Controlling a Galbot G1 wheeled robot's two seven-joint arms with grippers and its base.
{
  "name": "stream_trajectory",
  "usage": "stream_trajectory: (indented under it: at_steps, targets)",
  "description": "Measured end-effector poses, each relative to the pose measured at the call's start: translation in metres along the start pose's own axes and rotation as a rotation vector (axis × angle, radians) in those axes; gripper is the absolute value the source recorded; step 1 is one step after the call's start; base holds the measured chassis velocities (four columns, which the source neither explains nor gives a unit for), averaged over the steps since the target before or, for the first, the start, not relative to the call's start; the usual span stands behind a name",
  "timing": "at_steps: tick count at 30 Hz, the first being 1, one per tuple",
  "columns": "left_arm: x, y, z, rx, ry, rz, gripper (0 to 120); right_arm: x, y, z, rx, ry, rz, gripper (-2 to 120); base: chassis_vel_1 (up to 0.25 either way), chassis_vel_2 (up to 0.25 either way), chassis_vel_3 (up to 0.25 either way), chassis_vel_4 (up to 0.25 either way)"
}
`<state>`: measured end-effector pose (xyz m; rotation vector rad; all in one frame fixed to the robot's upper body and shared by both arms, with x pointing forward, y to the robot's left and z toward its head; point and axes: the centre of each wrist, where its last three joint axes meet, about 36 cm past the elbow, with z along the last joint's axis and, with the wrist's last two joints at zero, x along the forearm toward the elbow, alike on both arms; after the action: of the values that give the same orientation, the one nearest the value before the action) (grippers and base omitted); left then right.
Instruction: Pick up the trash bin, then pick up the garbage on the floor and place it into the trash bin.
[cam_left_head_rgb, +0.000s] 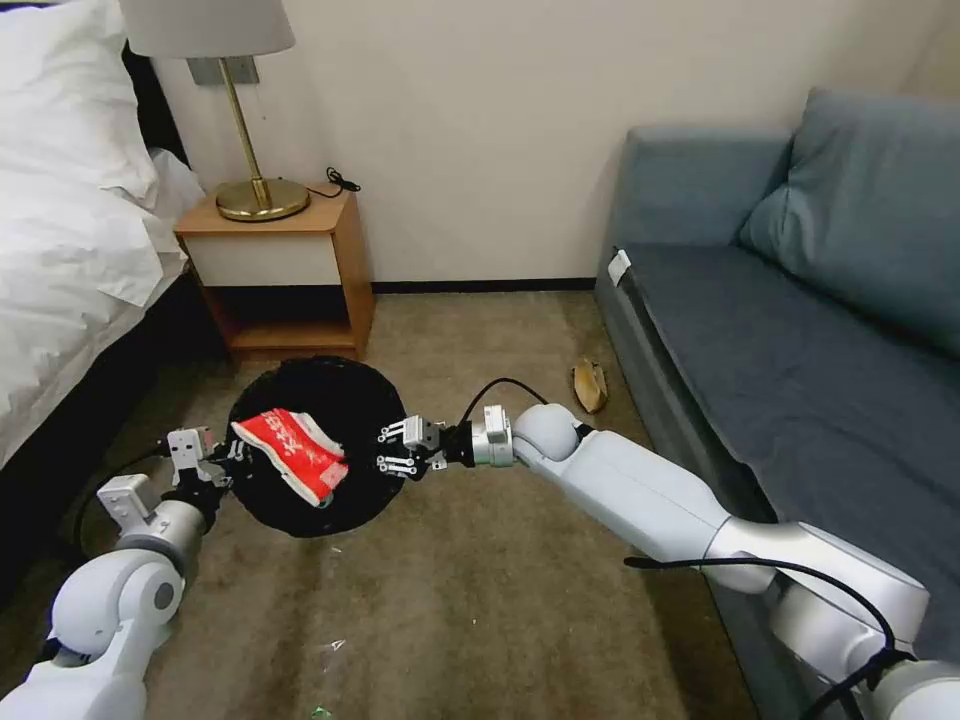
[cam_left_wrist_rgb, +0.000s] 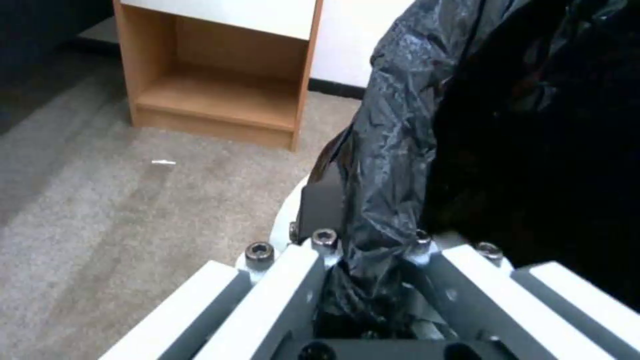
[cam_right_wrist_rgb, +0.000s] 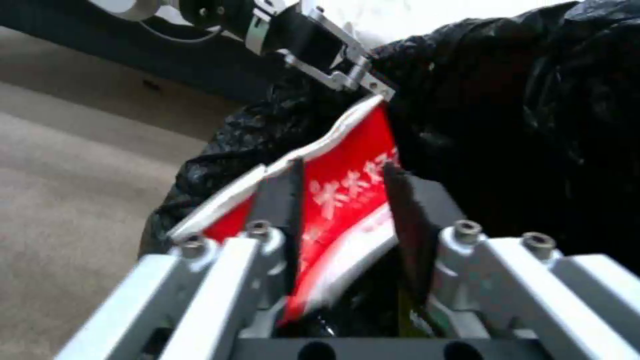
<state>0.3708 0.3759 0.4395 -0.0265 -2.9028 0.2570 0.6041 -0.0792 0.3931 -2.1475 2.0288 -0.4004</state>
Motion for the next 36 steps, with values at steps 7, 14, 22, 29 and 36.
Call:
stream_trajectory:
  at_steps: [7,14,22,29,36]
  targets:
    - [0.000,0.000,-0.001,-0.003,0.002,0.001,1,0.007,-0.009,-0.006,0.012,-0.029,0.048,61,0.000,0.000,0.000,0.000]
    - [-0.004,0.008,-0.001,0.000,0.010,-0.027,1,0.036,-0.037,-0.092,0.064,-0.241,0.090,88,0.000,0.000,0.000,0.000]
    - [0.004,0.015,-0.002,0.009,0.008,-0.056,1,0.065,-0.039,-0.156,0.101,-0.394,0.348,100,0.000,0.000,0.000,0.000]
    - [0.011,0.015,-0.007,0.018,-0.008,-0.061,1,0.115,0.010,-0.142,0.087,-0.442,0.991,100,0.000,0.000,0.000,0.000]
    - [0.016,0.013,-0.010,0.023,-0.016,-0.063,1,0.171,0.075,-0.133,0.100,-0.436,1.287,100,0.000,0.000,0.000,0.000]
